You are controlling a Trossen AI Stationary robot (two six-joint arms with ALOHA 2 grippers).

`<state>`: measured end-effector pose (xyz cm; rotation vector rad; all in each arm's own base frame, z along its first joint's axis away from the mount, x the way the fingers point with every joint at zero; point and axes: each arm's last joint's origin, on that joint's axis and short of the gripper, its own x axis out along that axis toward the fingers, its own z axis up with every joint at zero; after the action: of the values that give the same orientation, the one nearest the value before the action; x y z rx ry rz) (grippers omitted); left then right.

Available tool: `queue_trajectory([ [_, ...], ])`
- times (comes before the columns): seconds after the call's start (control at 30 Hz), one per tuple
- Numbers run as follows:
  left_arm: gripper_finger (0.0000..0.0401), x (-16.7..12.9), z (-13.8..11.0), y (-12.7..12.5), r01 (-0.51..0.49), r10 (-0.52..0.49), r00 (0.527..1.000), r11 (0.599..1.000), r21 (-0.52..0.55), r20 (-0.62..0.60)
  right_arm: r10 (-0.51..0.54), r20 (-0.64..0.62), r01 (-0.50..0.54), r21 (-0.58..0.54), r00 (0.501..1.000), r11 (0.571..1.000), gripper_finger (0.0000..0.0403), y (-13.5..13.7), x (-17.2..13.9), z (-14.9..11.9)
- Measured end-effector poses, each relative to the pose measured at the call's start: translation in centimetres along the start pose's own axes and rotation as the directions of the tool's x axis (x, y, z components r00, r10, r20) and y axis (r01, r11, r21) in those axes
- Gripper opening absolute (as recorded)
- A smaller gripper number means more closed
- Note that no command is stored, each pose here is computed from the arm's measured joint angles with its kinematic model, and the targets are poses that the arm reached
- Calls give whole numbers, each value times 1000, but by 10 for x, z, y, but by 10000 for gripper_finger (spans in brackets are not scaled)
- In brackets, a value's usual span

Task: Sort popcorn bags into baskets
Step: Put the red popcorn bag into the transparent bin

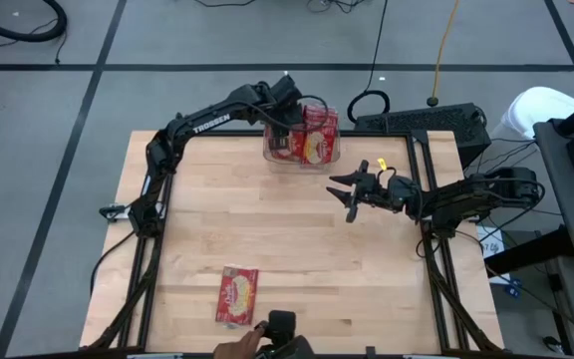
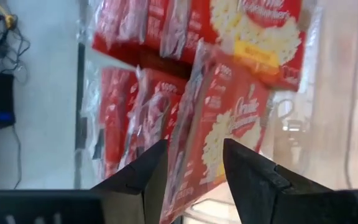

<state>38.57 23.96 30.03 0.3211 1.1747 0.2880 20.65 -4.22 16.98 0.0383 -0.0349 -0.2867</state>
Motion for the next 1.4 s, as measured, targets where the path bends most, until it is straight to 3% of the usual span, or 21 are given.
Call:
queue_trajectory([
  [0.17, 161, -3, 13, -11, 22, -22, 997, 1000, 12, 78, -65, -40, 65, -17, 997, 998, 153, -2, 0, -4],
  [0.3, 149, -19, 15, -21, 83, -75, 993, 992, -93, 88, -142, -39, 140, -43, 989, 989, 153, -4, 1, -3],
  [0.4, 128, -35, 10, -22, 193, -173, 977, 967, -168, 128, -139, 0, 139, -55, 990, 989, 152, -2, 12, 10],
  [0.5, 106, -46, 6, -31, 210, -184, 972, 961, -179, 149, -149, -32, 145, -103, 988, 984, 143, -2, 31, 27],
  [0.7, 76, -62, -19, -50, 139, -81, 970, 957, -255, 228, -222, -180, 179, -227, 958, 957, 100, -18, 69, 61],
  [0.87, 70, -54, -60, -79, 73, 55, 947, 923, -377, 318, -175, -166, 130, -249, 970, 960, 49, -40, 93, 76],
  [1.0, 69, -42, -86, -107, 98, 137, 886, 879, -467, 443, -181, -212, 128, -242, 960, 962, 8, -64, 111, 69],
  [1.13, 69, -27, -103, -138, 118, 182, 848, 851, -512, 498, -201, -314, 133, -227, 928, 965, 7, -86, 130, 54],
  [1.23, 69, -19, -112, -156, 119, 204, 842, 832, -541, 499, -224, -422, 132, -235, 878, 963, 5, -97, 138, 39],
  [1.4, 69, -11, -122, -179, 123, 212, 856, 803, -583, 472, -258, -451, 153, -256, 854, 955, 1, -110, 145, 27],
])
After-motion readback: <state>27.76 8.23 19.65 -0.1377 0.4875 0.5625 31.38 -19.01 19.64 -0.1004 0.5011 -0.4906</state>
